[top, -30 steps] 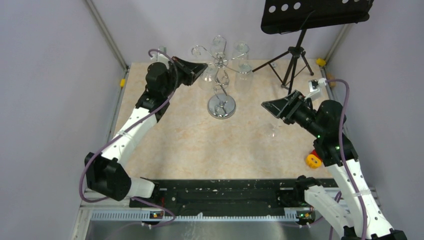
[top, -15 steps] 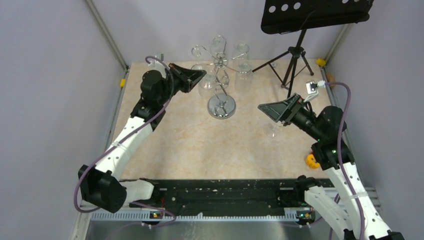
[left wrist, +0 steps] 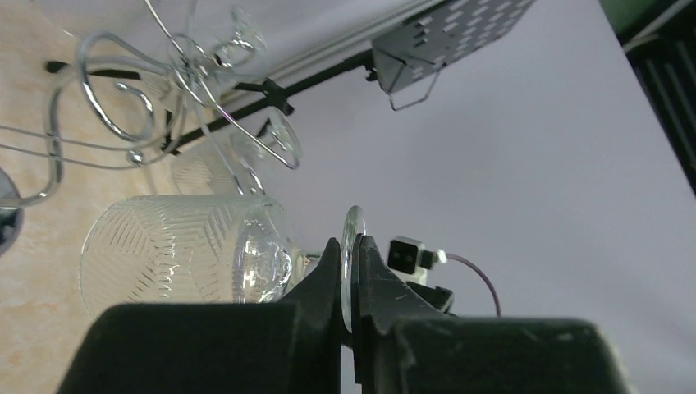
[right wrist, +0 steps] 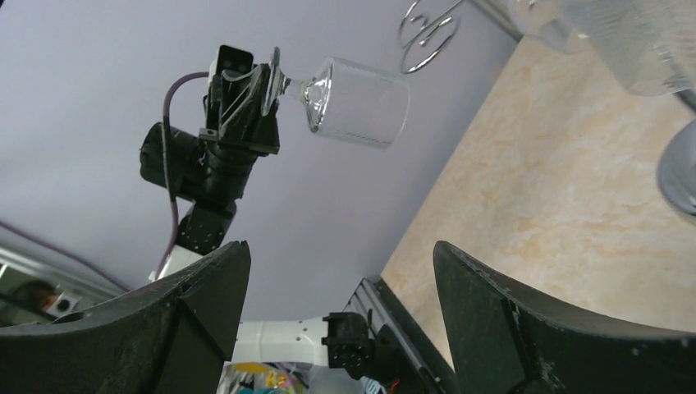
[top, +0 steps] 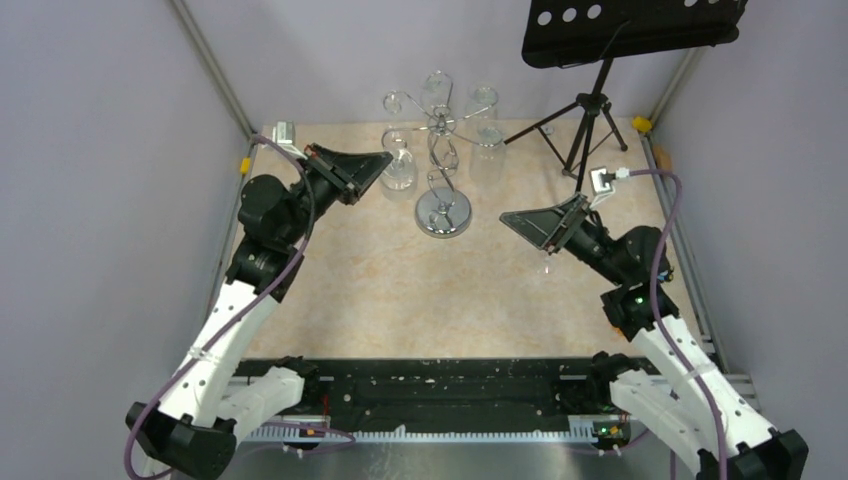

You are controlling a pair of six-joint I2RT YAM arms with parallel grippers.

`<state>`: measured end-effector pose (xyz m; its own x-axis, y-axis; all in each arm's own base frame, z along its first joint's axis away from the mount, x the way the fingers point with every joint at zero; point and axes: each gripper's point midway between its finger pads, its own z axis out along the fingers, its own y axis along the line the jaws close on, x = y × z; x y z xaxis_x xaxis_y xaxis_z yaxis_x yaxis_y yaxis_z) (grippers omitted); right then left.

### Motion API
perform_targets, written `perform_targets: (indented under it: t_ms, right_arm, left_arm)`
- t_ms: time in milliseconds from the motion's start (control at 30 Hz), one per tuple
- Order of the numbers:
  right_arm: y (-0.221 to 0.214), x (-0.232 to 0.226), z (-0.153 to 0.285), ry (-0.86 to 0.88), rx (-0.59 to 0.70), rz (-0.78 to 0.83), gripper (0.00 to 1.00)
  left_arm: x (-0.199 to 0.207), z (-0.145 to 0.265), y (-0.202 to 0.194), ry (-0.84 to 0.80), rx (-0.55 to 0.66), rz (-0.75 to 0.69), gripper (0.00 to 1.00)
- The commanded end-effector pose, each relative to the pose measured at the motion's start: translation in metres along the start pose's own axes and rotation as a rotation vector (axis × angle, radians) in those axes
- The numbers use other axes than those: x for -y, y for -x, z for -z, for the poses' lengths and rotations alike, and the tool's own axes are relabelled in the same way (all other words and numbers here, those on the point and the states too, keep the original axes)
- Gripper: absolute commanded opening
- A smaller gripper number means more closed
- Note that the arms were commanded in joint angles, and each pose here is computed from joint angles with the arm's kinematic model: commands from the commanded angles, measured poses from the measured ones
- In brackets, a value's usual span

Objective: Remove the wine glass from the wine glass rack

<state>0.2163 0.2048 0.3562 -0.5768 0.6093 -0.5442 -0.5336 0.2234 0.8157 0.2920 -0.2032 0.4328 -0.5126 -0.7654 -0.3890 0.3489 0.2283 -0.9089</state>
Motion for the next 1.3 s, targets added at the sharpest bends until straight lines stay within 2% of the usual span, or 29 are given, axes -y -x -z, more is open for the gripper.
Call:
perform_targets:
  t_ms: [0,233,433,533,700,867,1000,1200,1267]
  right_arm:
    - [-0.005,-0.034,-0.019,0.141,0.036,0.028,0.84]
    - [-0.023,-0.058,-0.05,0.241,0.064,0.01,0.83]
    - [-0.025,-0.07,-0.071,0.269,0.083,-0.016,0.83]
    - [-0.024,-0.077,-0.076,0.296,0.1,-0.023,0.84]
    - [-0.02,-0.123,-0.069,0.525,0.088,0.008,0.84]
    - [-0.02,-0.158,-0.057,0.727,0.075,0.001,0.82]
    - [-0.019,-0.174,-0.048,0.831,0.08,0.006,0.72]
    - [-0.017,-0.181,-0.036,0.921,0.102,-0.02,0.44]
    - [-0.016,-0.184,-0.032,0.957,0.112,-0.031,0.39]
  left_arm:
    - [0.051,0.022,-0.009,-0.203,-0.052,0.095,0.0]
    - [0.088,0.058,-0.011,-0.38,-0.082,0.335,0.0]
    - [0.115,0.069,-0.007,-0.435,-0.098,0.332,0.0]
    - [0.129,0.075,-0.006,-0.486,-0.125,0.378,0.0]
    - [0.148,0.083,-0.01,-0.585,-0.224,0.454,0.0]
    - [0.16,0.082,-0.014,-0.628,-0.264,0.44,0.0]
    - [0.157,0.078,-0.022,-0.622,-0.285,0.444,0.0]
    - [0.154,0.073,-0.027,-0.642,-0.285,0.475,0.0]
    - [0.153,0.072,-0.027,-0.642,-0.279,0.478,0.0]
